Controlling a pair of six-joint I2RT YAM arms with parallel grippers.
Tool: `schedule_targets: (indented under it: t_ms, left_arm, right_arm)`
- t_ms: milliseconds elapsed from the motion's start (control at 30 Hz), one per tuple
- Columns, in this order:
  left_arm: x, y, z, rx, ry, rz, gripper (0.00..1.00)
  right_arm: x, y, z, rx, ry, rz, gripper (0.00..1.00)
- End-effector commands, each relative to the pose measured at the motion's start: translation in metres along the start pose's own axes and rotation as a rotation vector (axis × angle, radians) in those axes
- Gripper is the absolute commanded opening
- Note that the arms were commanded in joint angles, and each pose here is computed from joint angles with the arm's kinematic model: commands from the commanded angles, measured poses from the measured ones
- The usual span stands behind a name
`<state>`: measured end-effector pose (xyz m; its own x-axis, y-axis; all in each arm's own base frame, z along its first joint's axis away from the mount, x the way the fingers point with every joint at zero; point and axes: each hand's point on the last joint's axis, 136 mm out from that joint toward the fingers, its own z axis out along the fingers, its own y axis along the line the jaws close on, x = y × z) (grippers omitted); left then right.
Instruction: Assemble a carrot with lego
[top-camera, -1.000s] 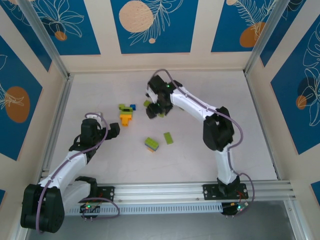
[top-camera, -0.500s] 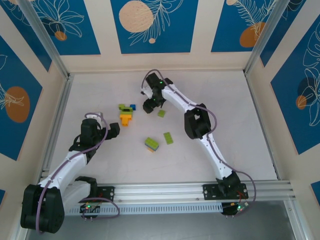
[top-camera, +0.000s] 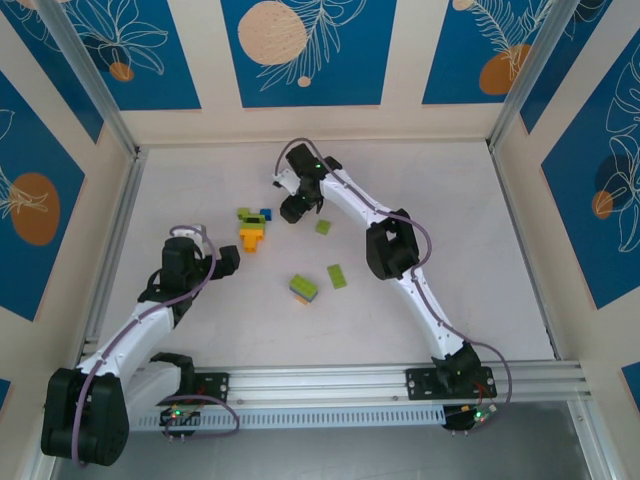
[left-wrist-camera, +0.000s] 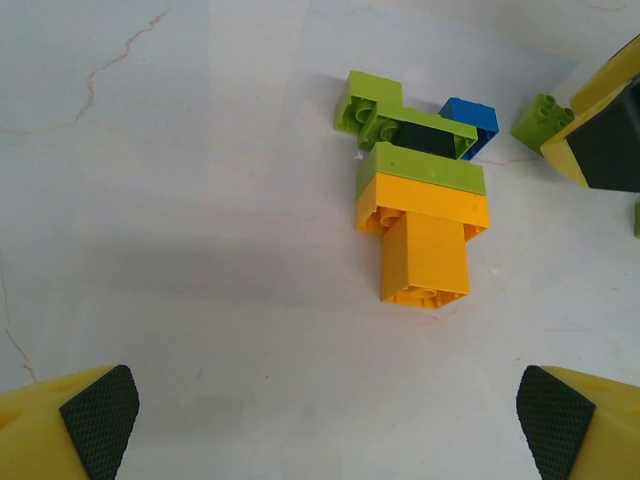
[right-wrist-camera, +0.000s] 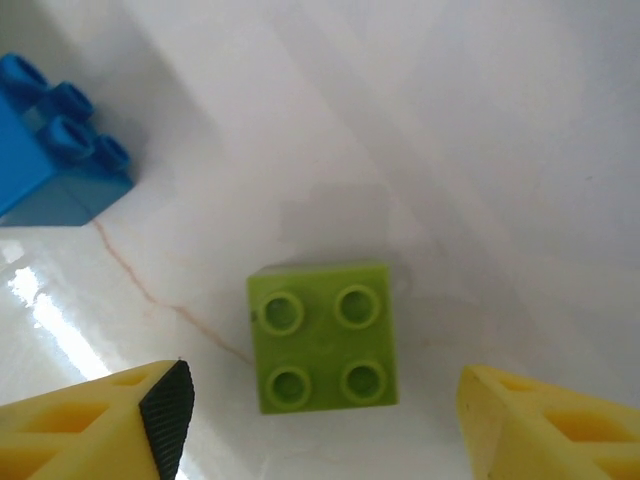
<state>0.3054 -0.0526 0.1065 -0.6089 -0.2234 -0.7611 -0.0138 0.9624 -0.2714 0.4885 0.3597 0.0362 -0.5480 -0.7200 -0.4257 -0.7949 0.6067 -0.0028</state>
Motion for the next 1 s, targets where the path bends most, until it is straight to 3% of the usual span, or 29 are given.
schedule_targets:
  t_ms: [0,233,733,967]
  left_arm:
    - [-0.010,-0.001,0.000,0.012,-0.025,-0.015,1.00]
    - [-0.010,-0.001,0.001,0.013,-0.024,-0.013,1.00]
    - [-0.011,-0.001,0.002,0.013,-0.022,-0.012,1.00]
    - [-0.010,-0.002,0.002,0.015,-0.021,-0.011,1.00]
  right_arm:
    - [-0.001,0.003,0.008,-0.031,-0.007,-0.018,0.70]
    - [-0.006,0.002,0.013,-0.043,-0.026,-0.019,0.65]
    - [-0.005,0.006,0.014,-0.070,-0.027,-0.014,0.43]
    - [-0.009,0.006,-0.010,-0.061,-0.044,0.026,0.38]
